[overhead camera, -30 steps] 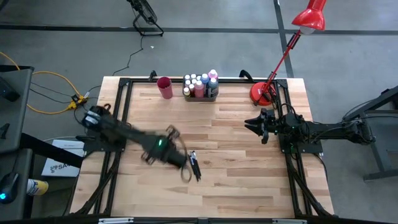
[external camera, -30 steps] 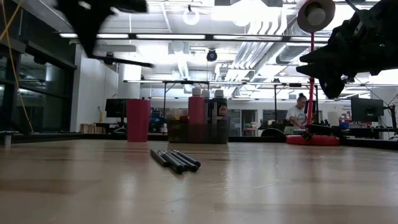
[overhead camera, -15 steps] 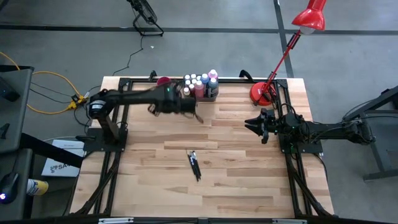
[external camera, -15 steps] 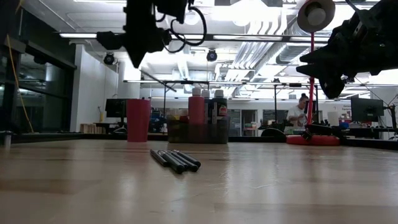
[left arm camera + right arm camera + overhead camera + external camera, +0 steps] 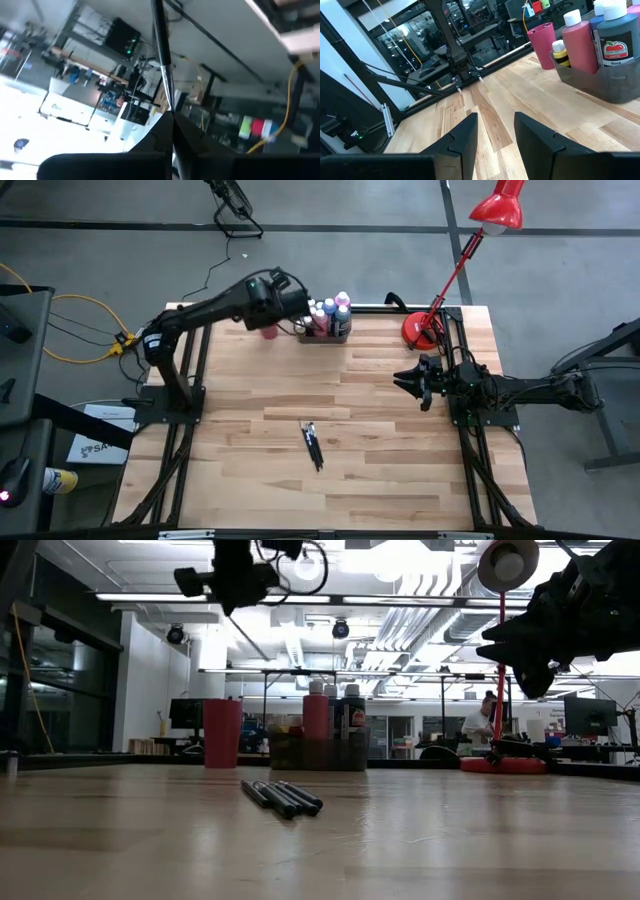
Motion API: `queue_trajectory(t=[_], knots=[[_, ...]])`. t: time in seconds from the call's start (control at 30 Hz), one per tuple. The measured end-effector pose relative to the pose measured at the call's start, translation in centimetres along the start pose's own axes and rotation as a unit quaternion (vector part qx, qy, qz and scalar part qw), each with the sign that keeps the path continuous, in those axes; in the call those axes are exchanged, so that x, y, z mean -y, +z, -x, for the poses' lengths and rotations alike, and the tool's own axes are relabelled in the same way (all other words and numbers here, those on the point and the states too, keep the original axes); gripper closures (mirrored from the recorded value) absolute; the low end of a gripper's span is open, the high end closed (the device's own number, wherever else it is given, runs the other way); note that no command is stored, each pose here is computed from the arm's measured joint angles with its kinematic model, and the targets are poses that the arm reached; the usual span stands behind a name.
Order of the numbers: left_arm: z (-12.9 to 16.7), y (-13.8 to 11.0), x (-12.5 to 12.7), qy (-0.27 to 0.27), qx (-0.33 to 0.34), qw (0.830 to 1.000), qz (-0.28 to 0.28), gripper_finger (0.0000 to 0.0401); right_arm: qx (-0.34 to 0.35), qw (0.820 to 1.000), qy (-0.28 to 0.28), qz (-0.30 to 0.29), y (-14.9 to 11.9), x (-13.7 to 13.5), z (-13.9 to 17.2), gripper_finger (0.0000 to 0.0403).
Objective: Pick & Place Paint Supplies
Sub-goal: Put the black paint brush into the pink cup
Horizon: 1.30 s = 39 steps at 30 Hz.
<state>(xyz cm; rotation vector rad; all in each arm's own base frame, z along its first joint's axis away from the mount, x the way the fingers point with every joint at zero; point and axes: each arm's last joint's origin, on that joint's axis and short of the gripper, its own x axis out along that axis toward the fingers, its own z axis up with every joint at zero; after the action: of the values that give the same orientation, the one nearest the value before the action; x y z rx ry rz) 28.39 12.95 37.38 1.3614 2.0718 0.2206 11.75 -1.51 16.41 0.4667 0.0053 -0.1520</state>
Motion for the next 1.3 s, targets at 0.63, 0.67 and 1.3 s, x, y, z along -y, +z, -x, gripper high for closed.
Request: queue_trajectory(t=[0.63,0.67,1.3], knots=[[-5.1,0.0,-0.6,-0.078,-0.015,0.988,-0.130,0.0401,0.000,1.000,0.000,0.000,0.0,0.0,0.0,0.0280],[-5.3,0.3,-0.6,-0.080,-0.013,0.988,-0.133,0.0401,0.000,1.000,0.000,0.000,0.0,0.0,0.0,0.0280],[-7.5,1.3,-1.0,-0.107,-0.035,0.984,-0.142,0.0401,0.000,1.000,0.000,0.000,0.0,0.0,0.0,0.0280]])
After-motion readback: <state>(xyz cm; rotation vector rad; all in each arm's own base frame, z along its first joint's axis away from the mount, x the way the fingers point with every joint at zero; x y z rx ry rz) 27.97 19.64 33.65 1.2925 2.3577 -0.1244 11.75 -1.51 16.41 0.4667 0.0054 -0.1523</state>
